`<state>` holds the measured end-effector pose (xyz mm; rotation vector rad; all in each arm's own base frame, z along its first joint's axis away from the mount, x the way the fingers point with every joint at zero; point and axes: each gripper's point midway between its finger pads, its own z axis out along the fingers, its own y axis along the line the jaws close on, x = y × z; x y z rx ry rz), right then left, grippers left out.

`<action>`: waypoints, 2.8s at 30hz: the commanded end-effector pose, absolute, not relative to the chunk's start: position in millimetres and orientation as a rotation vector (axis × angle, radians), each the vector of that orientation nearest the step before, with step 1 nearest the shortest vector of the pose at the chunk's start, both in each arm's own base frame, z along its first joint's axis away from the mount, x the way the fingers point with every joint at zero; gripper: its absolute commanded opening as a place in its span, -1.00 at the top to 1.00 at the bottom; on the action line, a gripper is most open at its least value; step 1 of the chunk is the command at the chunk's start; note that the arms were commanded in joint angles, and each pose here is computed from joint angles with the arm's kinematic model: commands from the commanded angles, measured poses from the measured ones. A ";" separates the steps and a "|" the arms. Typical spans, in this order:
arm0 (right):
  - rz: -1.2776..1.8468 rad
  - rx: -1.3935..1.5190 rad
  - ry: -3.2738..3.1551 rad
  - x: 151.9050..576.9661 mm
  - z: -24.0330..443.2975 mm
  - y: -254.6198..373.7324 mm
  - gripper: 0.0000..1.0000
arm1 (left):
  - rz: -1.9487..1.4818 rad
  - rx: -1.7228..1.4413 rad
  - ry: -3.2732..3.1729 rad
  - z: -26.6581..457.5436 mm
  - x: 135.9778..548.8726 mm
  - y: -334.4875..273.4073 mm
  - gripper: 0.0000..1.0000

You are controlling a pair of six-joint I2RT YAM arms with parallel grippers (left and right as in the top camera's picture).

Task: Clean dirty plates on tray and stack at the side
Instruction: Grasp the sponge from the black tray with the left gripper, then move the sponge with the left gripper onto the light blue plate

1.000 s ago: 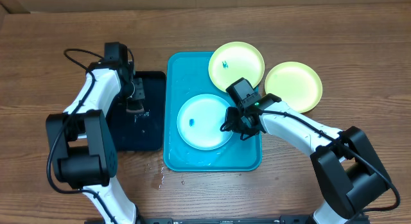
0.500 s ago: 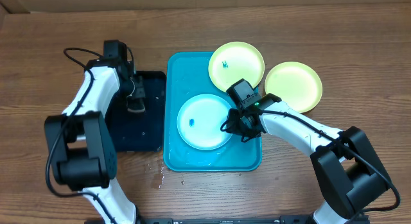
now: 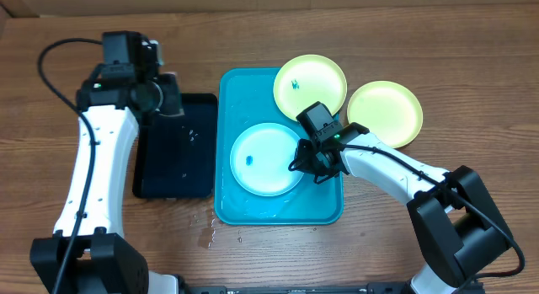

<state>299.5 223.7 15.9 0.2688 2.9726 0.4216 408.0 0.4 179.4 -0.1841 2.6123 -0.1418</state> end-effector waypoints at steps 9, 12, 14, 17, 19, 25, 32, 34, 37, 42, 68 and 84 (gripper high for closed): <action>0.524 0.283 2.986 292.4 24.0 235.0 0.86 | -0.331 0.212 2.645 174.4 385.2 -126.0 0.91; 0.524 0.283 2.986 292.4 24.0 235.0 0.86 | -0.303 0.237 2.655 170.8 379.7 -141.6 0.91; 0.524 0.283 2.986 292.4 24.0 235.0 0.86 | -0.311 0.269 2.665 167.9 375.0 -152.2 0.92; 0.523 0.283 2.987 292.3 24.0 234.9 0.85 | -0.287 0.283 2.693 161.8 368.7 -157.4 0.92; 0.523 0.283 2.986 292.4 24.0 234.9 0.85 | -0.206 0.258 2.722 155.7 365.5 -149.5 0.92; 0.523 0.283 2.986 292.5 24.0 234.9 0.78 | -0.135 0.244 2.758 150.5 359.8 -139.1 0.92; 0.514 0.284 2.982 293.4 23.8 233.9 0.60 | -0.129 0.247 2.778 143.4 357.9 -138.7 0.91; 0.515 0.284 2.982 293.3 23.8 234.0 0.57 | -0.128 0.247 2.782 141.9 357.0 -138.4 0.92; 0.514 0.284 2.981 293.4 23.8 234.0 0.50 | -0.126 0.248 2.786 139.9 356.1 -137.9 0.92; 0.524 0.282 2.971 295.7 24.6 235.4 0.70 | -0.122 0.248 2.799 129.1 352.8 -136.8 0.91; 0.491 0.285 2.920 299.5 10.2 228.1 0.56 | -0.175 0.196 2.835 86.1 340.2 -138.7 0.92; 0.491 0.284 2.919 299.6 10.3 228.2 0.85 | -0.163 0.206 2.960 38.2 336.2 -141.9 0.91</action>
